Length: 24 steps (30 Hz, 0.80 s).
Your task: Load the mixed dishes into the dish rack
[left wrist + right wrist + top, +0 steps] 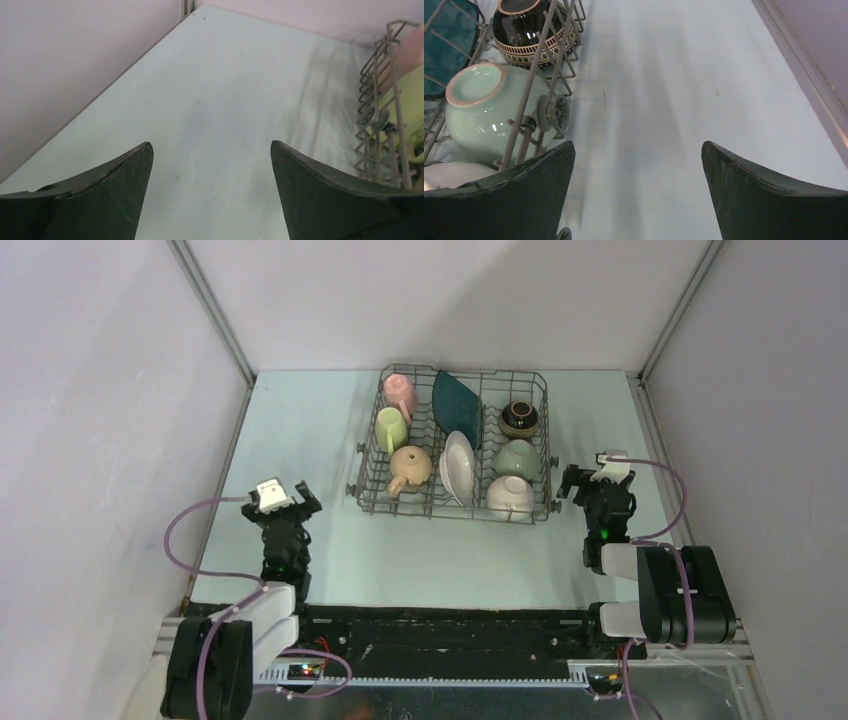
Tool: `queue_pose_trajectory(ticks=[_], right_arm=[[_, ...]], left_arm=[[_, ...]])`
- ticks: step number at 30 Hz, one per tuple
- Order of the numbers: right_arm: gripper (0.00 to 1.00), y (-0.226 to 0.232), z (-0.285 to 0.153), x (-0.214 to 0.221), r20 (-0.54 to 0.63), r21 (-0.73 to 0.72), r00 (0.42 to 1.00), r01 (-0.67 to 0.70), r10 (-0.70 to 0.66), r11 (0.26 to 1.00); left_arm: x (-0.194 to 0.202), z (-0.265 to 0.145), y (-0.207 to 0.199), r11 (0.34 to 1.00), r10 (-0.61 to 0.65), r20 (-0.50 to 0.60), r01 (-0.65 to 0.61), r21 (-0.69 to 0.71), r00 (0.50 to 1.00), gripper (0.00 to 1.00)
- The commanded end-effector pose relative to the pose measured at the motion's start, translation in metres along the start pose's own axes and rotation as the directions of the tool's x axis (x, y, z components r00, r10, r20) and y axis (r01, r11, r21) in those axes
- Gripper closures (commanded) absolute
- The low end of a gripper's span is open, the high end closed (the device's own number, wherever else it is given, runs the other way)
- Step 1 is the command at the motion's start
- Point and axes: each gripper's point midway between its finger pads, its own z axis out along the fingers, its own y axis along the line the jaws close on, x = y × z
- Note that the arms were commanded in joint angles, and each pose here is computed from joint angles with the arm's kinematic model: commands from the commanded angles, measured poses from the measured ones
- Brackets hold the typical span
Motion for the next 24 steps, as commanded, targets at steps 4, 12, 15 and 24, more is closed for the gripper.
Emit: queue_pose_trajectory(ticks=[4, 12, 15, 24], right_arm=[[0.01, 0.001, 0.006, -0.016, 0.049, 0.001, 0.999, 0.009, -0.009, 1.0], [0.0, 0.001, 0.006, -0.015, 0.046, -0.005, 0.999, 0.008, -0.008, 1.0], [0.0, 0.001, 0.006, -0.016, 0.047, -0.004, 0.999, 0.008, -0.007, 1.0], [0.0, 0.001, 0.006, -0.016, 0.046, -0.003, 0.999, 0.007, -0.007, 1.0]], left_arm=[[-0.017, 0.026, -0.009, 0.998, 0.061, 0.066, -0.062, 0.007, 0.996, 0.03], [0.002, 0.044, -0.012, 0.993, 0.115, -0.031, -0.115, 0.011, 0.993, 0.0], [0.001, 0.045, -0.012, 0.994, 0.112, -0.025, -0.112, 0.01, 0.993, 0.0], [0.001, 0.045, -0.012, 0.994, 0.112, -0.027, -0.112, 0.008, 0.993, 0.0]])
